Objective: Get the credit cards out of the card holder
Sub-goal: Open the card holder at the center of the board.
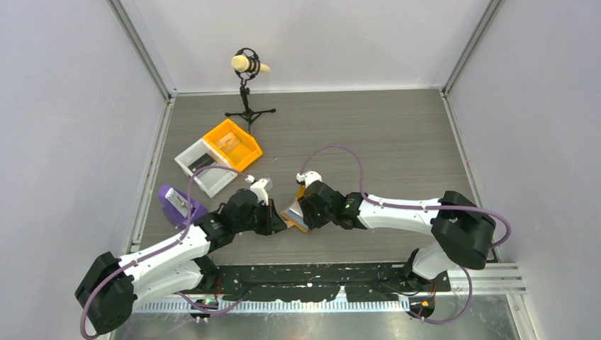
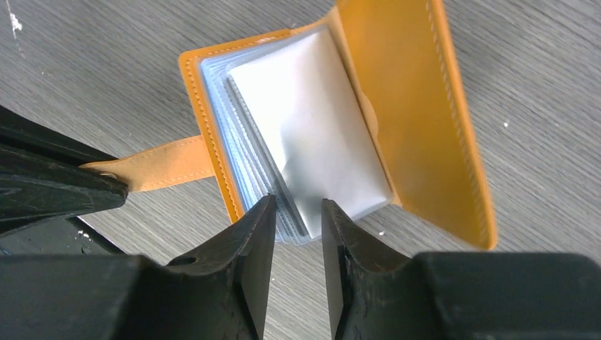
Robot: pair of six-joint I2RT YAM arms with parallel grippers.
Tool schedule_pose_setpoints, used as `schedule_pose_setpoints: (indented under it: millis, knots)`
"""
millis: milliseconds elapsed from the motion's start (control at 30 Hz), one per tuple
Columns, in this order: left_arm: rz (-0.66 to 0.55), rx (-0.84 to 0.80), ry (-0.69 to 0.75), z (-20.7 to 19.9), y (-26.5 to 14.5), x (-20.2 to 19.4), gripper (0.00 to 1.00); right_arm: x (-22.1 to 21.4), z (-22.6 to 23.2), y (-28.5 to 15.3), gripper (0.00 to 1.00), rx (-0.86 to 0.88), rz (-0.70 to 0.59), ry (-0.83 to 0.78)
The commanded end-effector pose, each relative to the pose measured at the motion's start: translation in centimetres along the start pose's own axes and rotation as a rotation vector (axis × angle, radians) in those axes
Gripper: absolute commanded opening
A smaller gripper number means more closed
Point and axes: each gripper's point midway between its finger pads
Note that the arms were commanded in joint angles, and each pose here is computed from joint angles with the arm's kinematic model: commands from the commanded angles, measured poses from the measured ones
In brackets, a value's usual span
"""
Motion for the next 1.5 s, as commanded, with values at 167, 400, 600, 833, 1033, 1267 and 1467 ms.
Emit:
schedule_pose_setpoints:
  millis: [167, 400, 600, 833, 1033, 1267, 1467]
  knots:
    - [0.02, 0.029, 0.028, 0.7, -0.2, -0.8, 0.0, 2.0, -1.6, -1.8, 0.38, -0.07, -0.13, 0.057]
    - [0.029, 0.025, 0.027, 0.7, -0.1, -1.0, 0.0, 3.0, 0.3, -2.8, 0.51, 0.007, -0.12, -0.01]
    - [0.03, 0.024, 0.024, 0.7, -0.1, -1.1, 0.0, 4.1, -0.1, -2.6, 0.49, -0.037, -0.149, -0.042]
    - [0.036, 0.026, 0.022, 0.8, -0.1, -1.3, 0.0, 4.7, -1.0, -2.6, 0.47, -0.077, -0.174, -0.032]
    - [0.036, 0.028, 0.022, 0.9, -0.1, -1.4, 0.0, 4.7, -2.6, -2.1, 0.46, -0.09, -0.164, 0.0]
    - [0.052, 0.071, 0.024, 1.6, -0.2, -1.7, 0.0, 5.0, -4.9, -1.6, 0.46, -0.089, -0.132, 0.053]
    - [0.053, 0.248, 0.016, 4.4, -1.1, -1.4, 0.0, 4.3, -5.9, -1.1, 0.44, -0.091, -0.094, 0.083]
Point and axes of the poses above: each gripper's point midway between its finger pads, its own y axis out along the fingers, its own z axis along the line the jaws close on, x = y × z, and after that the axes turned 13 degrees about y, right-handed
